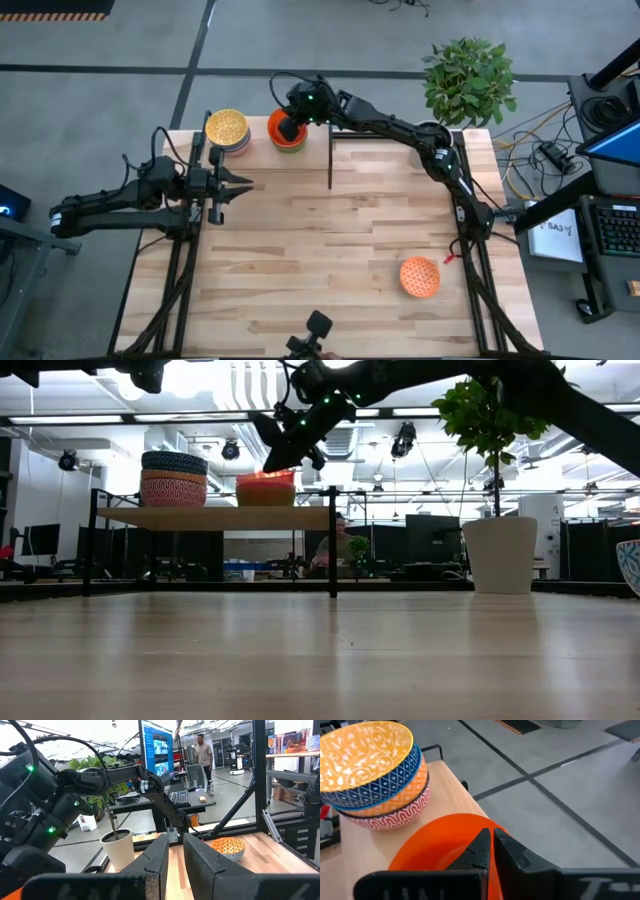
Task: Place and stack bowls onto a shelf
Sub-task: Stack the dark orange bowl on top of the light yellow bowl on the shelf, then stack the orange bowl on top of the yellow bowl on the shelf
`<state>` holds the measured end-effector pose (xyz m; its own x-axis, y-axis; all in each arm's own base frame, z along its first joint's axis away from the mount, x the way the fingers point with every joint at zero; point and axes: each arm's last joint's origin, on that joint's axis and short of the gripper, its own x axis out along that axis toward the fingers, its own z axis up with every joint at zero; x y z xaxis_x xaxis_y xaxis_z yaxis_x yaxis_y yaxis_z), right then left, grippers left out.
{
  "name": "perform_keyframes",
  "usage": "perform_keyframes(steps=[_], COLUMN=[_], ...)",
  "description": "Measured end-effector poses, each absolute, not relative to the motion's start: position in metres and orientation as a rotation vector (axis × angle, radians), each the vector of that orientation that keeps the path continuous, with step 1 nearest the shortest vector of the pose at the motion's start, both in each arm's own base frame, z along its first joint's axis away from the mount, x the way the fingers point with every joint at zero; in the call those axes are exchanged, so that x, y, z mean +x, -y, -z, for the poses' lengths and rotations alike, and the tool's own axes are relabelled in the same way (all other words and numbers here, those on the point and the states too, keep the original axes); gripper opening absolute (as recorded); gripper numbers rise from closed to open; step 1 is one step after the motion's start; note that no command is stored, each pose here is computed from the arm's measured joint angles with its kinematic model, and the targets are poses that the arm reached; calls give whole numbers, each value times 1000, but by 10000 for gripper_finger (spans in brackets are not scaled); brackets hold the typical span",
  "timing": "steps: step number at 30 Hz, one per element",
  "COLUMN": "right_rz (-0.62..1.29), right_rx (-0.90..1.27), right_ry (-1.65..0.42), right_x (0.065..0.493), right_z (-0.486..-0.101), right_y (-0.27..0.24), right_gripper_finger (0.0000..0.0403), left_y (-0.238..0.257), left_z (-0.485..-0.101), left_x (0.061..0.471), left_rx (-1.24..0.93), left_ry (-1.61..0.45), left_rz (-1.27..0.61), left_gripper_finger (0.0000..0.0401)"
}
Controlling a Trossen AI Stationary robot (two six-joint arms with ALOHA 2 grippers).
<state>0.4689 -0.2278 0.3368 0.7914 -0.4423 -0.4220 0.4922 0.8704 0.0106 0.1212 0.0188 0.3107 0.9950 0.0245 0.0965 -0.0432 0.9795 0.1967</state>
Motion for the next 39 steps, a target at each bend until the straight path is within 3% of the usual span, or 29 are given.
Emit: perform_keyframes(steps=[19,27,39], right_rz=[532,510,324], right_rx=[133,109,144], right_ry=[-457,-387,-620], right_x=[476,470,457], right_z=[-320,-345,-369], right_y=[228,219,125], right_gripper_finger=[11,11,11], left_y=[-19,-19,-19], left_z=[-310,-310,-309], left_x=[121,120,120], left_rx=[199,209,223], left_ry=[87,86,73], left_rz=[-34,-34,-34], left_gripper_finger=[41,41,41])
